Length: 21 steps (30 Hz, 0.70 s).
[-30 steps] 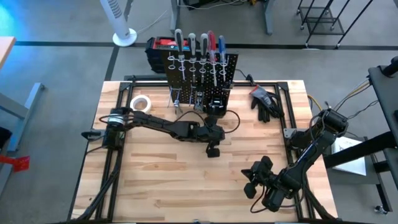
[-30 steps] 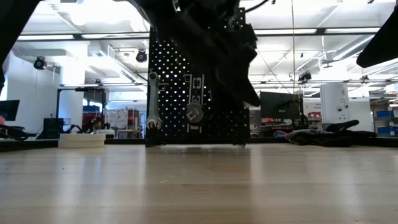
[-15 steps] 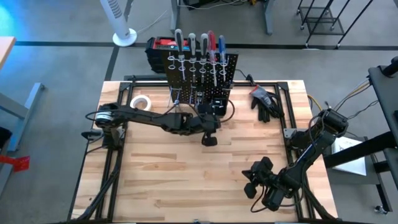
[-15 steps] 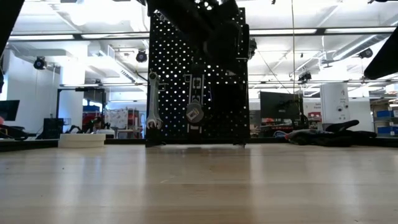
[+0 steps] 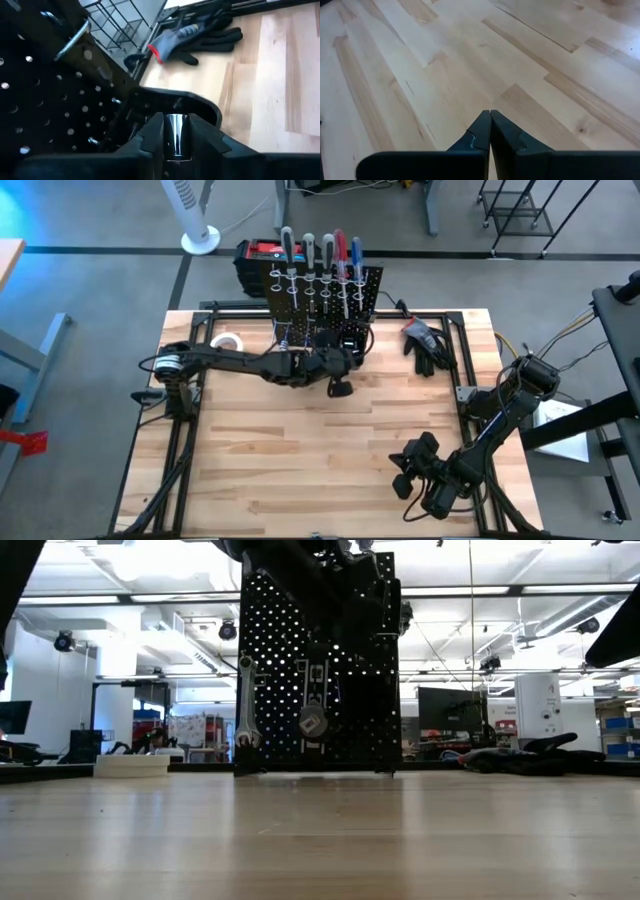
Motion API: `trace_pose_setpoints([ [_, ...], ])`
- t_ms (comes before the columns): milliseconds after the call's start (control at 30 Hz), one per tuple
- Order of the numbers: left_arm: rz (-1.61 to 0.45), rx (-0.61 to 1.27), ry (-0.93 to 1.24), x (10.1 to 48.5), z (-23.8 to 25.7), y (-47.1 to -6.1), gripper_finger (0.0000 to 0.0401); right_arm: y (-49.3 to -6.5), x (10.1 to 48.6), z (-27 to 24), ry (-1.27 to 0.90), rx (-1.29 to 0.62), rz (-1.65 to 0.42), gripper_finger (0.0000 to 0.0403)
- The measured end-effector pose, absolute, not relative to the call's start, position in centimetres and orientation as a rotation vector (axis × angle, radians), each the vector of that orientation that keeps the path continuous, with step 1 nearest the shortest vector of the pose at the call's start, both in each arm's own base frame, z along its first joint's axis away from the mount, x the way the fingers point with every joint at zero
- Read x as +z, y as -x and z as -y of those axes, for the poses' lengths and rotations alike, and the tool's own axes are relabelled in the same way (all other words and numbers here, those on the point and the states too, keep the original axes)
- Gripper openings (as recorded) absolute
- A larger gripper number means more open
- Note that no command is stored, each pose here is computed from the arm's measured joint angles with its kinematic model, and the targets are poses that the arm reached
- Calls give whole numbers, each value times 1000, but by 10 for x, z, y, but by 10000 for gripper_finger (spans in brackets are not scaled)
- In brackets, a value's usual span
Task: Hang tools onto peg board
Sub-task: Put the socket wrench into the bin on the peg board
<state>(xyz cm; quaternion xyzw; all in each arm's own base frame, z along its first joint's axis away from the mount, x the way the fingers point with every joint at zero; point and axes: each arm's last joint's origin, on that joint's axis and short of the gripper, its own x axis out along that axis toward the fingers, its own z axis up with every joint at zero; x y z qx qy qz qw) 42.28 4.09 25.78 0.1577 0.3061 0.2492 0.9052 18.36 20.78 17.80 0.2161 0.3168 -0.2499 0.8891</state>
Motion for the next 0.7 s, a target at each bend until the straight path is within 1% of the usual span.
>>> trace_pose_setpoints([
  [133, -640, 471, -313, 263, -40, -424, 84, -183, 178, -207, -418, -507, -680, 0],
  [200, -635, 469, -325, 266, -39, -425, 104, -182, 179, -205, -408, -502, -747, 2],
  [267, -631, 497, -340, 269, -39, -426, 128, -183, 185, -202, -440, -508, -817, 12],
  [400, -665, 583, -374, 271, -42, -423, 181, -184, 194, -198, -512, -553, -931, 47],
  [533, -728, 570, -366, 269, -38, -418, 223, -184, 200, -199, -579, -555, -1068, 89],
  [600, -739, 517, -338, 270, -27, -415, 232, -182, 199, -201, -608, -551, -1150, 108],
  [700, -733, 421, -321, 272, -4, -413, 235, -178, 198, -202, -662, -548, -1295, 137],
])
